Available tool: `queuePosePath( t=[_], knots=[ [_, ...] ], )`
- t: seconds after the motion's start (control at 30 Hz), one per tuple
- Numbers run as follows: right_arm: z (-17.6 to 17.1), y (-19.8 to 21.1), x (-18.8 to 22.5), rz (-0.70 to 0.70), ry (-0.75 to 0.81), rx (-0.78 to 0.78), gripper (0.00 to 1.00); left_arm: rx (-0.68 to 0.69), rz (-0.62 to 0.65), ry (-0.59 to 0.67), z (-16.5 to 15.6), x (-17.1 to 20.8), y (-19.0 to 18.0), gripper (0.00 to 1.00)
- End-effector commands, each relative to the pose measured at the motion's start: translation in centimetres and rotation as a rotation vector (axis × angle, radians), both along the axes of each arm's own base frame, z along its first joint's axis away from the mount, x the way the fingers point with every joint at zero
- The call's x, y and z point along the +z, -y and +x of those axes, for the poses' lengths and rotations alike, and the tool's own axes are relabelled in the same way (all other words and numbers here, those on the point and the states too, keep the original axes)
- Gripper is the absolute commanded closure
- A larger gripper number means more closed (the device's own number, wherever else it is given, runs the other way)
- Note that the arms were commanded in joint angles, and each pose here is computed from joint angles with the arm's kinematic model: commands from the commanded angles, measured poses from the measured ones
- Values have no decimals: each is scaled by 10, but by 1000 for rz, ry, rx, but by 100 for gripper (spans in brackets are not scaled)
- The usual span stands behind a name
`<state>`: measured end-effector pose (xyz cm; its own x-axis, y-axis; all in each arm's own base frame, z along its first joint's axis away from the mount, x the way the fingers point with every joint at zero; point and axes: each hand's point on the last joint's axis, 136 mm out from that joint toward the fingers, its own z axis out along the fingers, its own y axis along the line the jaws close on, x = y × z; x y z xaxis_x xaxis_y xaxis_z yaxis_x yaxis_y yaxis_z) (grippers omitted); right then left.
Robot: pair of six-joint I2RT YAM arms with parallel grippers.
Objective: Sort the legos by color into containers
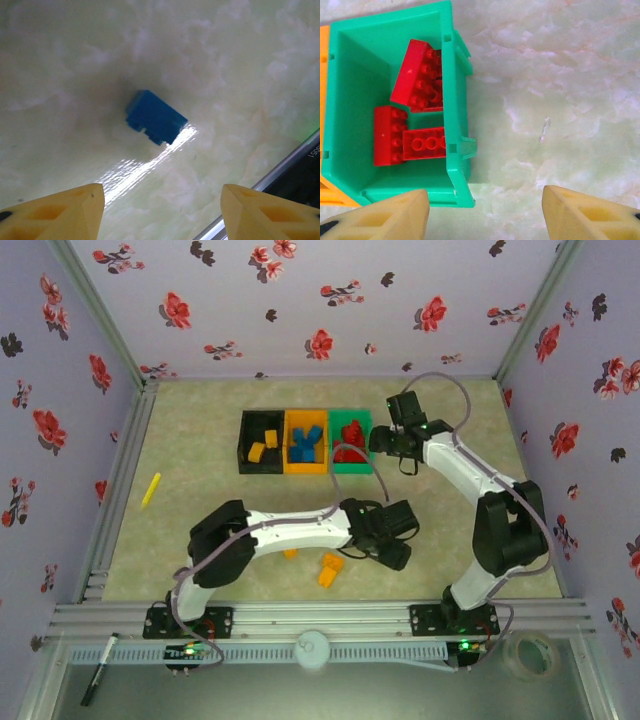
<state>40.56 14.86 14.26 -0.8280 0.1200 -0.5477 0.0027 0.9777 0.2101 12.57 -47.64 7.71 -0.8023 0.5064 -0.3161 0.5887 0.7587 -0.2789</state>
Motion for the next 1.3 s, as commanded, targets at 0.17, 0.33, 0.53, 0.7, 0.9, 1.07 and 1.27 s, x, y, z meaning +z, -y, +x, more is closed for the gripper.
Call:
queuePosePath(
  t=[0.17,0.33,0.53,0.7,0.9,1.07,1.27],
  knots=[
    [-4,8,14,14,49,-3,38,-17,106,-11,1,-19,4,34],
    [-7,10,13,13,47,-5,38,-32,132,-6,4,-28,11,33],
    [-9,12,10,8,40,-7,37,-40,180,15,11,-39,12,33],
    [-10,13,7,7,32,-10,37,-58,194,21,16,-48,16,38],
    [-10,14,6,5,30,-10,37,-57,209,54,27,-51,17,44],
    [-11,15,8,5,30,-12,37,-57,231,75,33,-54,16,47],
    [-12,16,8,3,27,-11,38,-65,238,93,36,-56,16,54]
  ],
)
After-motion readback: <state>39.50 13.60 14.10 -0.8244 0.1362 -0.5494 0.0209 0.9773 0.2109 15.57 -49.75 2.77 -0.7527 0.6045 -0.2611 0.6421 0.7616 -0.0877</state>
